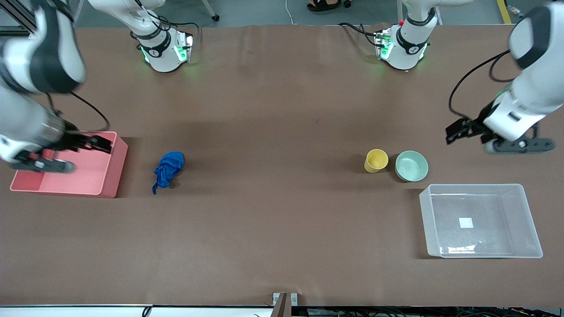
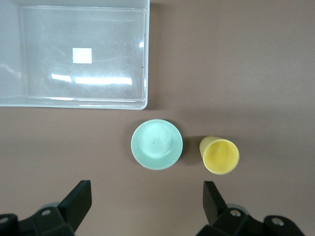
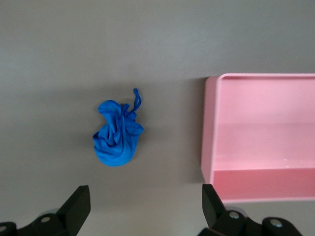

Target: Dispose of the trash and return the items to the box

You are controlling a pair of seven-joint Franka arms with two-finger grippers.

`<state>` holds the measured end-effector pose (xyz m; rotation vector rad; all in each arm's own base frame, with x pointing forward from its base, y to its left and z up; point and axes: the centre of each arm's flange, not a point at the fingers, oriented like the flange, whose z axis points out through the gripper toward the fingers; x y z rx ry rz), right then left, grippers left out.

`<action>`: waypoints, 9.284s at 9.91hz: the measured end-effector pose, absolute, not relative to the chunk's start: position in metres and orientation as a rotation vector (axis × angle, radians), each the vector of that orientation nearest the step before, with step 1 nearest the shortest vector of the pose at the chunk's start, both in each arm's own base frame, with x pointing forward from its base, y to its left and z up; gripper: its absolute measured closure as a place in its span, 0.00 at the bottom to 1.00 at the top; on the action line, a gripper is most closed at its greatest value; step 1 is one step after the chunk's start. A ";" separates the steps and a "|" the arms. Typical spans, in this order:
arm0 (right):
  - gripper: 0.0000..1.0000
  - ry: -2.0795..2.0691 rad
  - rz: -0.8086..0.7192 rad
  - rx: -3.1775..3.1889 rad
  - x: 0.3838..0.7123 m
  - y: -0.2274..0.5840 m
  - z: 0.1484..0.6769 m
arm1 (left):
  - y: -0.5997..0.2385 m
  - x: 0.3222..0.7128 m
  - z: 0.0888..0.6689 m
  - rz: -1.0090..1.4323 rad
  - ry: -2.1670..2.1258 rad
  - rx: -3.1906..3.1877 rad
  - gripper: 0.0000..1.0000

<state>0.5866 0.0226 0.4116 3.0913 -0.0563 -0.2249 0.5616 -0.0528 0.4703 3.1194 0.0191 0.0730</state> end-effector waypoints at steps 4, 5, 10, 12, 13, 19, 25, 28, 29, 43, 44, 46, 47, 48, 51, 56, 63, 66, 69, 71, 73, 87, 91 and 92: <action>0.00 0.056 -0.174 3.113 0.566 0.087 0.252 | -0.042 0.547 0.311 0.137 -0.033 3.117 0.00; 0.00 0.050 -0.139 3.112 0.565 0.084 0.229 | -0.040 0.546 0.281 0.111 -0.040 3.119 0.00; 0.15 0.047 -0.070 3.112 0.551 0.079 0.185 | -0.035 0.542 0.207 0.030 -0.035 3.123 0.02; 0.48 0.037 -0.067 3.114 0.551 0.078 0.185 | -0.033 0.539 0.197 0.003 -0.029 3.124 0.11; 0.61 0.025 -0.064 3.116 0.553 0.076 0.187 | -0.032 0.537 0.195 -0.005 -0.026 3.125 0.26; 0.86 -0.193 -0.364 3.143 0.603 0.005 0.398 | -0.026 0.527 0.209 0.008 -0.012 3.126 0.94; 0.86 -0.080 -0.311 3.099 0.565 -0.229 0.335 | 0.007 0.588 0.372 0.222 -0.048 3.125 0.96; 0.85 -0.051 -0.382 3.094 0.559 -0.227 0.241 | 0.066 0.670 0.369 0.230 -0.092 3.045 0.96; 0.76 -0.044 -0.379 3.092 0.560 -0.225 0.229 | 0.090 0.693 0.354 0.218 -0.115 3.047 0.96; 0.00 -0.326 -0.069 3.129 0.543 -0.090 0.658 | 0.076 0.679 0.415 0.229 -0.192 3.108 0.05; 0.00 -0.315 -0.071 3.130 0.543 -0.087 0.659 | 0.042 0.652 0.433 0.212 -0.203 3.096 0.01; 0.00 -0.261 -0.059 3.135 0.548 -0.088 0.651 | -0.029 0.589 0.435 0.123 -0.218 3.063 0.00; 0.00 -0.234 -0.047 3.137 0.549 -0.089 0.650 | -0.059 0.562 0.421 0.064 -0.223 3.060 0.00; 0.00 -0.223 -0.044 3.138 0.549 -0.089 0.650 | -0.083 0.546 0.401 0.035 -0.236 3.060 0.00; 0.00 -0.213 -0.035 3.138 0.550 -0.087 0.650 | -0.130 0.522 0.321 0.003 -0.292 3.046 0.00; 0.00 -0.201 -0.019 3.138 0.552 -0.084 0.651 | -0.145 0.522 0.227 -0.040 -0.340 3.032 0.04; 0.00 -0.175 0.011 3.134 0.555 -0.076 0.652 | -0.153 0.518 0.220 -0.031 -0.297 3.043 0.96; 0.00 -0.173 0.011 3.134 0.555 -0.075 0.652 | -0.136 0.547 0.299 0.027 -0.320 3.064 0.96; 0.00 -0.172 0.010 3.134 0.555 -0.075 0.652 | -0.048 0.620 0.368 0.229 -0.301 3.094 0.96; 0.00 -0.172 0.009 3.134 0.555 -0.075 0.652 | 0.009 0.674 0.372 0.323 -0.237 3.128 0.96; 0.00 -0.173 0.015 3.134 0.556 -0.075 0.652 | 0.054 0.719 0.331 0.313 -0.308 3.154 0.96; 0.00 -0.177 0.017 3.133 0.556 -0.077 0.652 | 0.078 0.663 0.467 0.338 -0.288 3.073 0.00; 0.00 -0.177 0.073 3.115 0.559 -0.079 0.655 | 0.054 0.564 0.559 0.343 -0.144 3.023 0.00; 0.00 -0.175 0.072 3.113 0.559 -0.079 0.655 | 0.053 0.549 0.573 0.316 -0.149 3.016 0.00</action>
